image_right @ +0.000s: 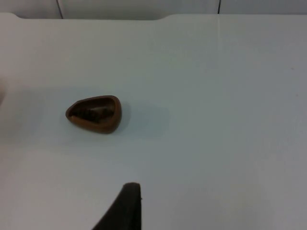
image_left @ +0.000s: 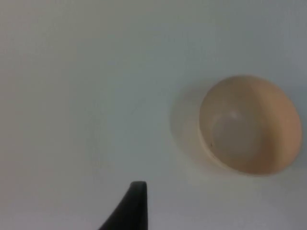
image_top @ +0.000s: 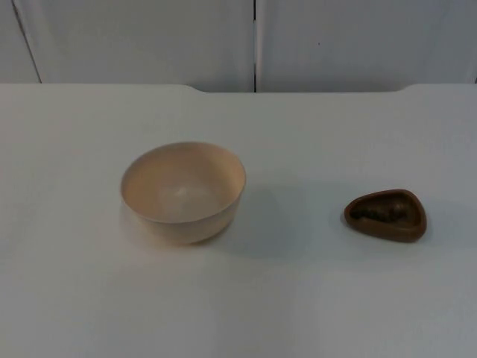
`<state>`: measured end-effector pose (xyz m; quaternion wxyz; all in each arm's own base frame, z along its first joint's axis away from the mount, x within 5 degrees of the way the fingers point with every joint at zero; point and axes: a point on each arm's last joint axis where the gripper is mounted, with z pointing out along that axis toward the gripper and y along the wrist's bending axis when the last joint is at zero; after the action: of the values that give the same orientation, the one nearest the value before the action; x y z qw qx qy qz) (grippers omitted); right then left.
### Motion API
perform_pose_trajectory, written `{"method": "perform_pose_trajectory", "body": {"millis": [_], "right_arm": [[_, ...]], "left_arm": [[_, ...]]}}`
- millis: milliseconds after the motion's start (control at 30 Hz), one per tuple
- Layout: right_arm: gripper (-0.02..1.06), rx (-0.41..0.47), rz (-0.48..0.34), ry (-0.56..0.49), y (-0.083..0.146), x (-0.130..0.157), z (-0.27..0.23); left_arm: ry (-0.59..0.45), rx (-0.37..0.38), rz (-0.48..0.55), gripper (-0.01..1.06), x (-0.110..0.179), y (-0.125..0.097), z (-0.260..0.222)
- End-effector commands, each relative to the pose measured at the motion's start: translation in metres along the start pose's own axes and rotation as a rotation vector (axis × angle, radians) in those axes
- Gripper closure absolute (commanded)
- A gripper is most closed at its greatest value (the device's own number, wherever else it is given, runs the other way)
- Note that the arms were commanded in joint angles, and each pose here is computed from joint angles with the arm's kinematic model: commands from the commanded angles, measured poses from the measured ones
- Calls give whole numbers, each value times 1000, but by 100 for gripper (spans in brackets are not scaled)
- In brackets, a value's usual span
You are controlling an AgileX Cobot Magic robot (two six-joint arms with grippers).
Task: Pick up the bowl with the left hand and pour the coffee beans from the cup into the bowl with the right hand.
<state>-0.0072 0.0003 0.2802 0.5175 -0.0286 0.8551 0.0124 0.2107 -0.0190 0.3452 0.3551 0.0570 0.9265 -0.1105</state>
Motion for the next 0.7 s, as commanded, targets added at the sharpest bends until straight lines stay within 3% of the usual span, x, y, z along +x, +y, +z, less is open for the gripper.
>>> {"method": "perform_pose_trajectory", "body": {"millis": [0,167,667], "right_arm": [[-1,6,3,-8,0,0,0],[-1,6,3,-8,0,0,0],[-1,6,3,-8,0,0,0]], "left_arm": [[-17,10,-6,0,-8,1,4],[24,19,-15,0,-20,6,26],[156,80,31,0,-31,-11,102]]}}
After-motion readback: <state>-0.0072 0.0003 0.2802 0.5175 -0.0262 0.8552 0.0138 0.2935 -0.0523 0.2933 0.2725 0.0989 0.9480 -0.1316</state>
